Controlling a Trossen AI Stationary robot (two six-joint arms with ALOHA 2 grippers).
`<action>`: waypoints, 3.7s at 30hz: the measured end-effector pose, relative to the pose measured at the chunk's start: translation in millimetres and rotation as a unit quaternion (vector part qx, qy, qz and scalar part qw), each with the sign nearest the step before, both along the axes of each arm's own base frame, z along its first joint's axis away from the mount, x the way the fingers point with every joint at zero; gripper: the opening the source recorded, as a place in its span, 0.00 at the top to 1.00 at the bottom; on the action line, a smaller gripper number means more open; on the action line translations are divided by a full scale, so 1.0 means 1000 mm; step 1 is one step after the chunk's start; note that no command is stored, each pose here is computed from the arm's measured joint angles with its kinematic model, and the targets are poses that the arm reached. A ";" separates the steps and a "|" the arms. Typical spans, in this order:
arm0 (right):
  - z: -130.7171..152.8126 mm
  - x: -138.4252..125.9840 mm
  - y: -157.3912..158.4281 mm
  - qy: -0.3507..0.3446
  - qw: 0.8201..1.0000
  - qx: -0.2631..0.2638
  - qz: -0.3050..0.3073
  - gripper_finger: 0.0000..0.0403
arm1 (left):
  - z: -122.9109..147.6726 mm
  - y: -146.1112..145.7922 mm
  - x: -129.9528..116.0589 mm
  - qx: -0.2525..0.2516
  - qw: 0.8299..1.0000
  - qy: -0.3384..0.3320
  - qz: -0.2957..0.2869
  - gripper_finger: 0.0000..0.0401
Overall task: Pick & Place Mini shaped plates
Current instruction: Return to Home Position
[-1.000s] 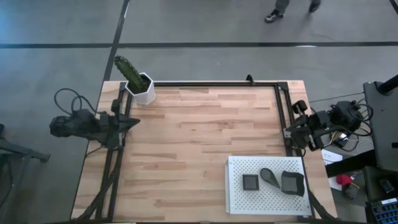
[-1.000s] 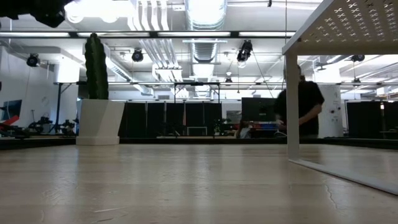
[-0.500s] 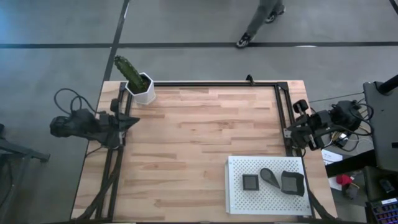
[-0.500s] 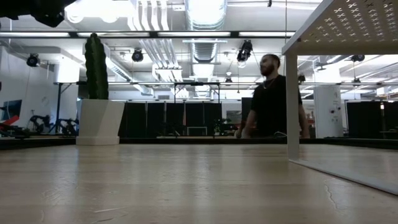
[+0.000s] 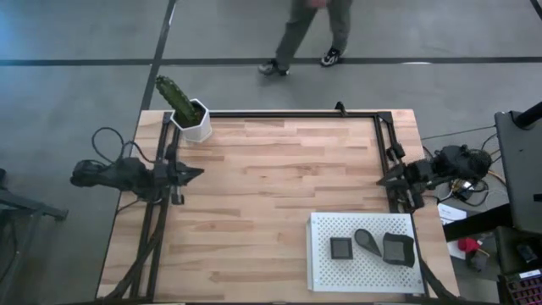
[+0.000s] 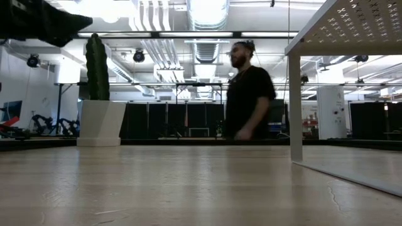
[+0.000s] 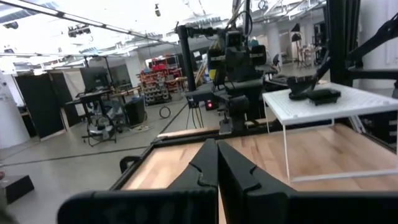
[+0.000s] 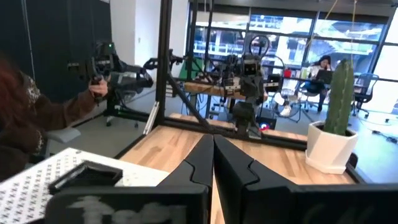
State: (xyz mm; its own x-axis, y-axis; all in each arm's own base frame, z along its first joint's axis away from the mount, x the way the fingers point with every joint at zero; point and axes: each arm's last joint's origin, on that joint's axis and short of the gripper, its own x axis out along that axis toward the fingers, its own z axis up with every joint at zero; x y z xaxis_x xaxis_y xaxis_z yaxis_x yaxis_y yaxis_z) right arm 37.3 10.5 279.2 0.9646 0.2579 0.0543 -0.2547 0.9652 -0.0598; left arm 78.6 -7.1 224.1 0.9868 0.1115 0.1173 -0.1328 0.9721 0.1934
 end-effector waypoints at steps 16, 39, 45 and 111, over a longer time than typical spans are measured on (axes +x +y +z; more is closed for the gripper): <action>-0.054 0.036 0.012 0.007 1.000 0.011 -0.001 0.98 | -0.040 -0.003 0.015 0.015 1.000 -0.007 0.004 1.00; -0.107 0.056 0.017 0.045 0.999 -0.021 -0.017 0.98 | -0.052 -0.003 0.017 -0.061 0.998 0.018 -0.003 1.00; -0.109 0.056 0.017 0.056 0.998 0.002 -0.017 0.98 | -0.053 -0.003 0.018 -0.062 0.998 0.022 -0.003 1.00; -0.111 0.056 0.017 0.106 0.979 0.174 -0.015 0.98 | -0.052 -0.003 0.017 -0.062 0.998 0.020 -0.004 1.00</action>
